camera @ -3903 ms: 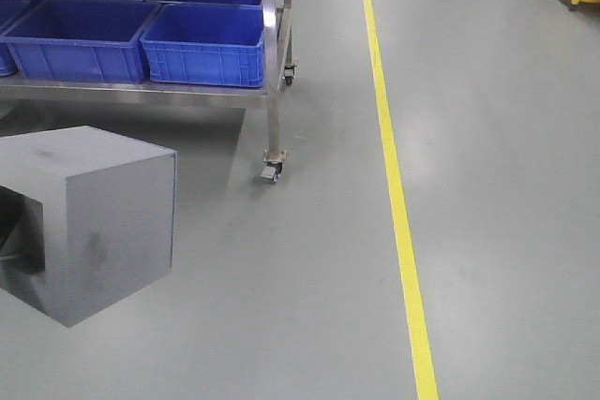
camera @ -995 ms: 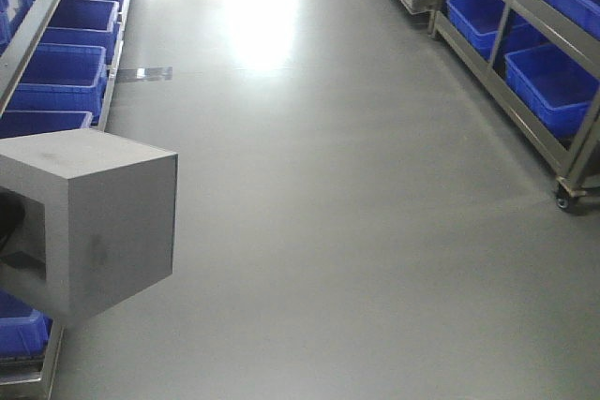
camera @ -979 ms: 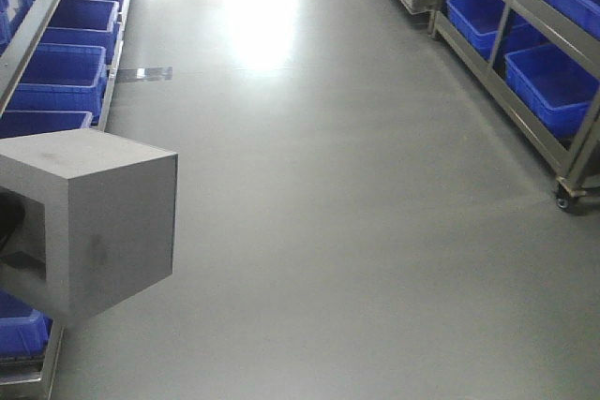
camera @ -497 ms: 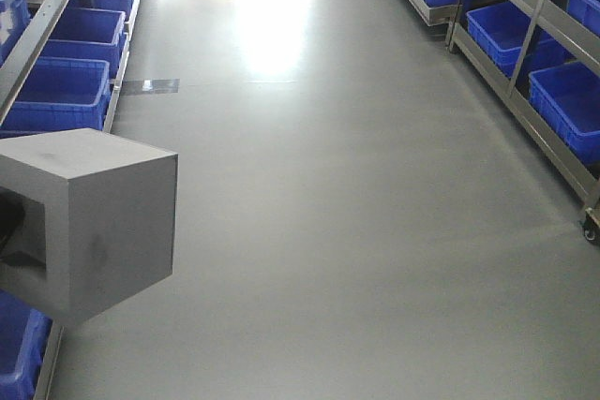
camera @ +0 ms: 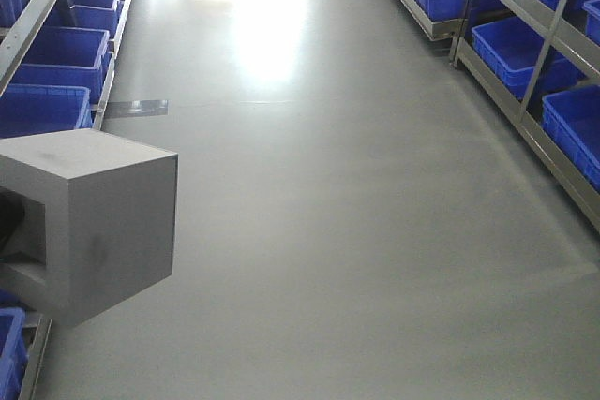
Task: Sort gray base to blue bin
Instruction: 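Drive down the aisle between blue bin shelves carrying the block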
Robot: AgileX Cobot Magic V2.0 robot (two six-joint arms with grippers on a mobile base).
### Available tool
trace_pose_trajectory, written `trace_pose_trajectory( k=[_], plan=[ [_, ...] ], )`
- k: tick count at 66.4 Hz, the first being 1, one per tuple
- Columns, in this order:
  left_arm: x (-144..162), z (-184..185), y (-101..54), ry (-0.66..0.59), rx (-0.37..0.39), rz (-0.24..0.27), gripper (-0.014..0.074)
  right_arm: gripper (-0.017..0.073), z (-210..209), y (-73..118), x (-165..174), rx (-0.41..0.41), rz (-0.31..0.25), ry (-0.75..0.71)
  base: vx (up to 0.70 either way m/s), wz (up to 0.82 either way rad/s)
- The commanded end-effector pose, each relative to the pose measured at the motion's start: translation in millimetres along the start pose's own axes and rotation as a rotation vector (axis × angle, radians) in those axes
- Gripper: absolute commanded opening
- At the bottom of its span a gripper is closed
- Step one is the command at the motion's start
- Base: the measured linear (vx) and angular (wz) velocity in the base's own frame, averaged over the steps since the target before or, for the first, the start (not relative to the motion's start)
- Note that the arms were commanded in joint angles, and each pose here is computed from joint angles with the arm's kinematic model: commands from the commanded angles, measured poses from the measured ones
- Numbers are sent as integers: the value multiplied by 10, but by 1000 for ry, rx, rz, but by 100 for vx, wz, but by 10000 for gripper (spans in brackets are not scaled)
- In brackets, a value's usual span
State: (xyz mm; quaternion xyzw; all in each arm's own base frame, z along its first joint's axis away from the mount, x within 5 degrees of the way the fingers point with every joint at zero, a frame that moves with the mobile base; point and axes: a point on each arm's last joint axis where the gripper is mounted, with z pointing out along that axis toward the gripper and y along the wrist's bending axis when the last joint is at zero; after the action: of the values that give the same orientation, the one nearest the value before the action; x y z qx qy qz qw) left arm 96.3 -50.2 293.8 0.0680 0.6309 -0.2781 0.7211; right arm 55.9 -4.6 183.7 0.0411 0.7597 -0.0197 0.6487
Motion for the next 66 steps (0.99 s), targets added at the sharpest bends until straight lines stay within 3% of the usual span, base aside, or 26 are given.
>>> trace_pose_trajectory(
  k=[1, 66],
  plan=[
    [-184, 8, -44, -127, 28, -21, 2, -5, 13, -2, -52, 5, -16, -52, 41, 1],
    [-184, 8, -44, -127, 28, -21, 2, -5, 13, -2, -52, 5, -16, -52, 41, 5]
  ],
)
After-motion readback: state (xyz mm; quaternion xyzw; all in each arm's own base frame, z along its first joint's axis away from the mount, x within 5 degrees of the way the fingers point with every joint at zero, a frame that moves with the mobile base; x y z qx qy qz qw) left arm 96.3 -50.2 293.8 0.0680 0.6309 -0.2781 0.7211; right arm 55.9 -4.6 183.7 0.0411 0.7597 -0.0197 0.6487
